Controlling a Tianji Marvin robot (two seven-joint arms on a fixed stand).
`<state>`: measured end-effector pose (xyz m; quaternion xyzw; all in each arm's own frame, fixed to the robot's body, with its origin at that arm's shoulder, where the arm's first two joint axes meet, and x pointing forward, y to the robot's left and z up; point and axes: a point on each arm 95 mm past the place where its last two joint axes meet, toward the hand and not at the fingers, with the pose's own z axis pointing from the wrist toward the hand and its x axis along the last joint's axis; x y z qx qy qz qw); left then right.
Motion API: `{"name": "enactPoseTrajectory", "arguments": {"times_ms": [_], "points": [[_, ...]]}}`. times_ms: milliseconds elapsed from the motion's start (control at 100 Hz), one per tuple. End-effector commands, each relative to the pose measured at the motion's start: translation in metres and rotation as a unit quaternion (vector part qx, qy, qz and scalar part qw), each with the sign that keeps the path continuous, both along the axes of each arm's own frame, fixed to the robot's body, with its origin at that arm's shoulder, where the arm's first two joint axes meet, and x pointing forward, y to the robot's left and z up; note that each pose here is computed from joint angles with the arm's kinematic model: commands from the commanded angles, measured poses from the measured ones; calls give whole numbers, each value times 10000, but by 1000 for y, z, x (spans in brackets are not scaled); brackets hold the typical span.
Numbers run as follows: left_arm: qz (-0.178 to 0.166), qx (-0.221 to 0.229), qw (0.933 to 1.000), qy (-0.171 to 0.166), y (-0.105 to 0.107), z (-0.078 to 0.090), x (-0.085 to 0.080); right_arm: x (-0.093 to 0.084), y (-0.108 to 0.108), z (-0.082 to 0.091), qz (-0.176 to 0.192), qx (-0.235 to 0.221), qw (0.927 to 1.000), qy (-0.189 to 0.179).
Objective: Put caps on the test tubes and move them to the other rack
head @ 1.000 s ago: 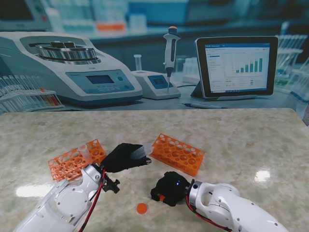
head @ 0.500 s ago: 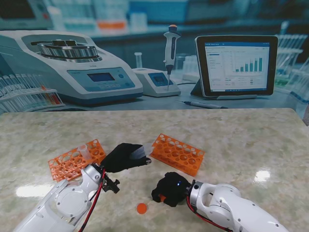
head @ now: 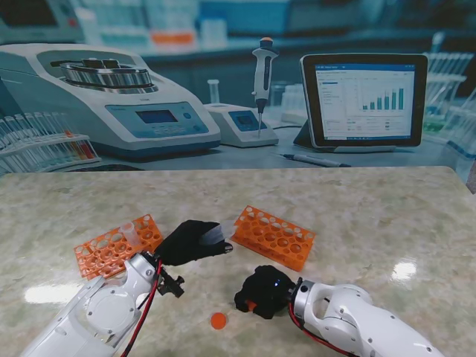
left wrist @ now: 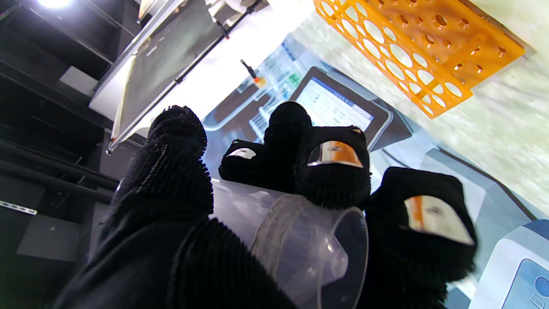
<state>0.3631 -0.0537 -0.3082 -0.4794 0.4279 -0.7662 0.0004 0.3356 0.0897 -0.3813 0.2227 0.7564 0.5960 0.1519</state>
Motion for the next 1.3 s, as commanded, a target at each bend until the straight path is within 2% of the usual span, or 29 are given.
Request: {"name": "enactPoseTrajectory", "arguments": {"times_ms": [0,880,1290], "points": [[-18,-10,10000,-8,-1,1,-1,-4,2,-1,25,22,10000,25],[-22,-16,10000,-9,-1,1,-1,-4,1,15,9,213,9997,-137],[-27,-25,10000,-8,-1,1,-1,-4,1,14,24,194,9998,-76]]}}
